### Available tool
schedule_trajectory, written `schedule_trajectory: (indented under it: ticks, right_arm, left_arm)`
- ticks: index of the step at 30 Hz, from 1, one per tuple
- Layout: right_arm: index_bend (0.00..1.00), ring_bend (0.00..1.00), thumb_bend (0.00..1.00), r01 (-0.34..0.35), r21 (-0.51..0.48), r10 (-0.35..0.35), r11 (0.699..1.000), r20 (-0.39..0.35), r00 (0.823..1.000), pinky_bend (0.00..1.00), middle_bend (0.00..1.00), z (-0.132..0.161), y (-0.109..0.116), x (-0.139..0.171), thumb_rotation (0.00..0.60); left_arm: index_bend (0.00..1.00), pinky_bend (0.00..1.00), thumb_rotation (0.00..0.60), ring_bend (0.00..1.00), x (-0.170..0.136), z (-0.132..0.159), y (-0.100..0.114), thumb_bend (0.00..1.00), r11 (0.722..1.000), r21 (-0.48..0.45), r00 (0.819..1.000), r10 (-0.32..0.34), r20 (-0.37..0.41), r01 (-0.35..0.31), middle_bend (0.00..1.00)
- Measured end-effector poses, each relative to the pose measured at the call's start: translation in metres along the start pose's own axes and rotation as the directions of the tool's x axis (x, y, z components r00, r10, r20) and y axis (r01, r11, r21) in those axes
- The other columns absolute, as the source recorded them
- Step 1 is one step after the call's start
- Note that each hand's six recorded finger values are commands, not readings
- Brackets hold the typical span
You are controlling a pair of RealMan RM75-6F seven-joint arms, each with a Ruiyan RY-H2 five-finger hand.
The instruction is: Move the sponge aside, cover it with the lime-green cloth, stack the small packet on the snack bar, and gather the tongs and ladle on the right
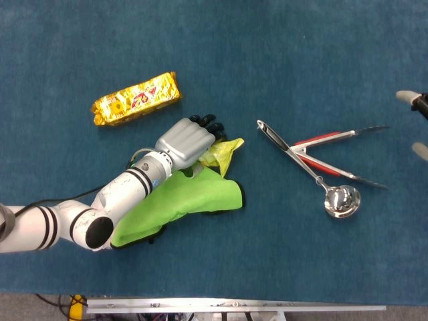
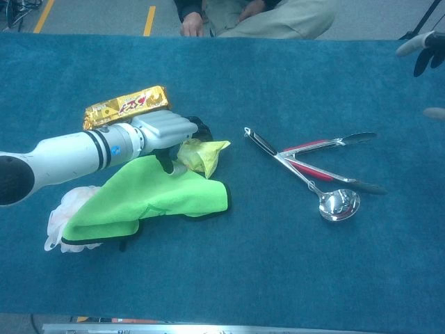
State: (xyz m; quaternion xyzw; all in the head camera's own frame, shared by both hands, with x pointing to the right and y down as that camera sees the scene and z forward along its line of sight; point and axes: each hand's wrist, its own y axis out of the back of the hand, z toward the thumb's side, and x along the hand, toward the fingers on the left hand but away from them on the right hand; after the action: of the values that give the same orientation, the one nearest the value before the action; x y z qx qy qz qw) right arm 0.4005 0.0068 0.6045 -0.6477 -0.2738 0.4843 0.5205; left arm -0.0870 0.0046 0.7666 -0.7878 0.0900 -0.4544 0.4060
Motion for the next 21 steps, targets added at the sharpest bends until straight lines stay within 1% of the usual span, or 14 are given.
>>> schedule_trajectory:
  ticks: [3, 6, 10, 12, 15, 21]
  right_arm:
    - [0.23, 0.37, 0.15, 0.003, -0.004, -0.003, 1.0, 0.002, 1.0, 0.58, 0.42, -0.001, 0.0, 0.0, 0.6]
    - [0.23, 0.37, 0.15, 0.008, -0.012, -0.008, 1.0, 0.005, 1.0, 0.58, 0.42, -0.001, 0.001, 0.0, 0.6]
    - [0.23, 0.37, 0.15, 0.016, -0.019, -0.016, 1.0, 0.009, 1.0, 0.58, 0.42, -0.002, 0.003, 0.0, 0.6]
    - [0.23, 0.37, 0.15, 0.017, -0.022, -0.017, 1.0, 0.012, 1.0, 0.58, 0.42, -0.003, 0.003, 0.001, 0.6]
    - [0.23, 0.37, 0.15, 0.021, -0.025, -0.02, 0.999, 0.015, 1.0, 0.58, 0.42, -0.004, 0.004, 0.001, 0.6]
    - [0.23, 0.37, 0.15, 0.027, -0.03, -0.027, 0.999, 0.009, 1.0, 0.58, 0.42, -0.001, 0.005, 0.001, 0.6]
  left_arm:
    - [0.31, 0.15, 0.6, 0.1, 0.001, 0.001, 0.0, 0.36, 1.0, 0.0, 1.0, 0.007, -0.004, -0.007, 0.21]
    - [0.35, 0.15, 0.6, 0.14, 0.002, 0.004, -0.002, 0.36, 1.0, -0.005, 1.0, 0.014, -0.006, -0.014, 0.26]
    - [0.42, 0.16, 0.6, 0.23, 0.002, 0.007, -0.001, 0.36, 0.999, -0.019, 1.0, 0.028, -0.006, -0.029, 0.37]
    - [0.44, 0.16, 0.6, 0.25, 0.002, 0.008, 0.001, 0.36, 0.999, -0.033, 0.999, 0.036, -0.007, -0.036, 0.4]
    - [0.46, 0.16, 0.6, 0.26, -0.001, 0.005, 0.005, 0.36, 0.998, -0.057, 0.999, 0.041, -0.014, -0.041, 0.42]
    - [0.46, 0.16, 0.6, 0.26, -0.01, -0.004, 0.018, 0.36, 0.992, -0.102, 0.997, 0.065, -0.032, -0.068, 0.42]
